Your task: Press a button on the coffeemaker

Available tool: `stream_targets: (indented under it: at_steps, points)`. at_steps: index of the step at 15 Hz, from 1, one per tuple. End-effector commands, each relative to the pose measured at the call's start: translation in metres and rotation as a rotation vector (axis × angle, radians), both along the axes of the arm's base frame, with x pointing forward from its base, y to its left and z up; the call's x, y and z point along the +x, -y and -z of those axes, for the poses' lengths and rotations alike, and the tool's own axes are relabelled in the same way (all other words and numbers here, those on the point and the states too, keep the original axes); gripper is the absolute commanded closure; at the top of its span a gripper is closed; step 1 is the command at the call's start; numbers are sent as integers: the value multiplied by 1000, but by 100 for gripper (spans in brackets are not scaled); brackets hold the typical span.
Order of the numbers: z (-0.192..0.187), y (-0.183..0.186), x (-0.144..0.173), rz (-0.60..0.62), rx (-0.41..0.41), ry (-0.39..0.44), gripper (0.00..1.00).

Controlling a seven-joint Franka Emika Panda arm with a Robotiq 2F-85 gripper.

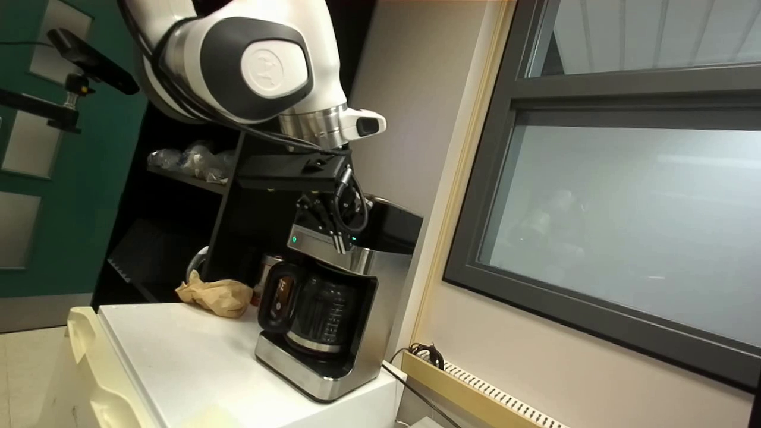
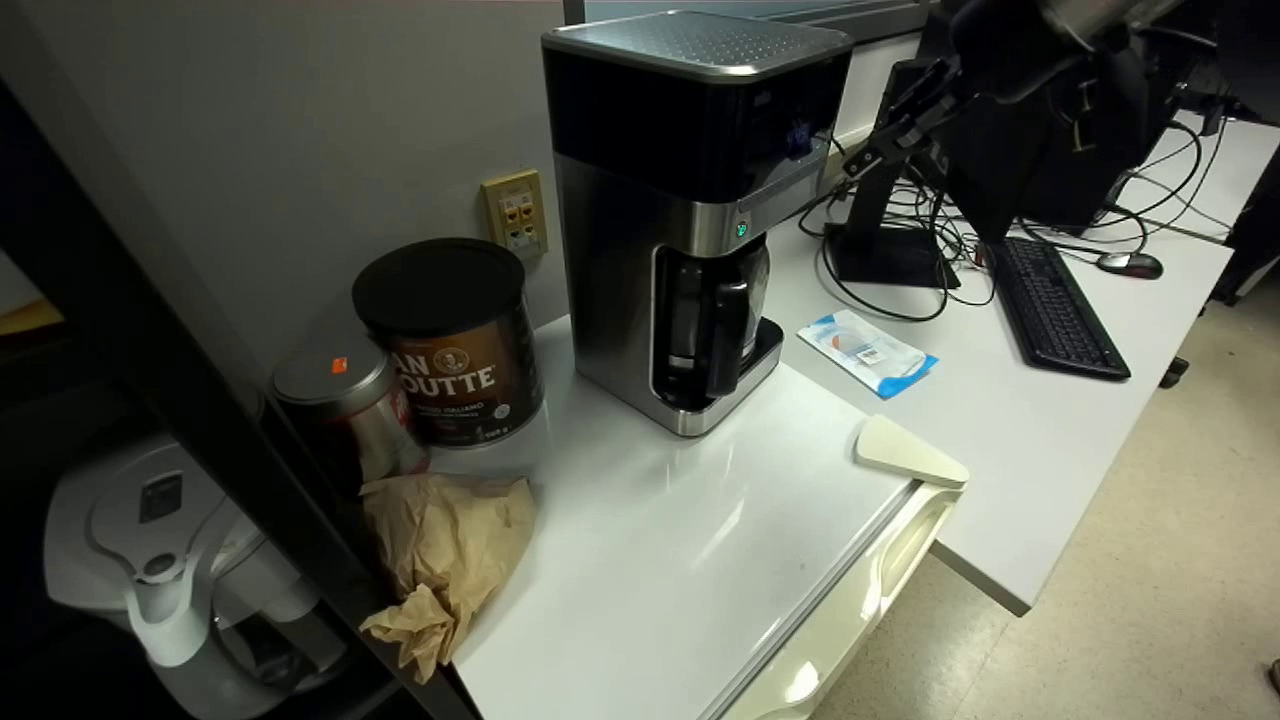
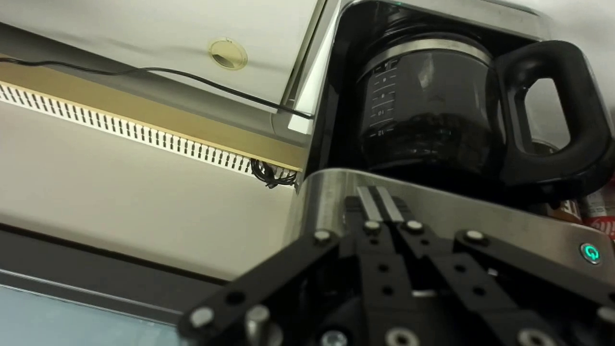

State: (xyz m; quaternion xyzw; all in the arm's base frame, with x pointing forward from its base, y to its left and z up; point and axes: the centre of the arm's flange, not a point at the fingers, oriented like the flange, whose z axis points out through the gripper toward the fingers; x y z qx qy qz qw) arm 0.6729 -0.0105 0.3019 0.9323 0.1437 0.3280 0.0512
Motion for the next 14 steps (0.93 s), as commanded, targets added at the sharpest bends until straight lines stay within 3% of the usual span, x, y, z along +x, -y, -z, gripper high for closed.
stream_targets:
  at_steps: [1, 10, 14]
  points:
    - [3, -5, 20, 9, 6, 17, 99]
    - [11, -5, 26, 7, 3, 15, 99]
    - [15, 0, 3, -19, -8, 2, 99]
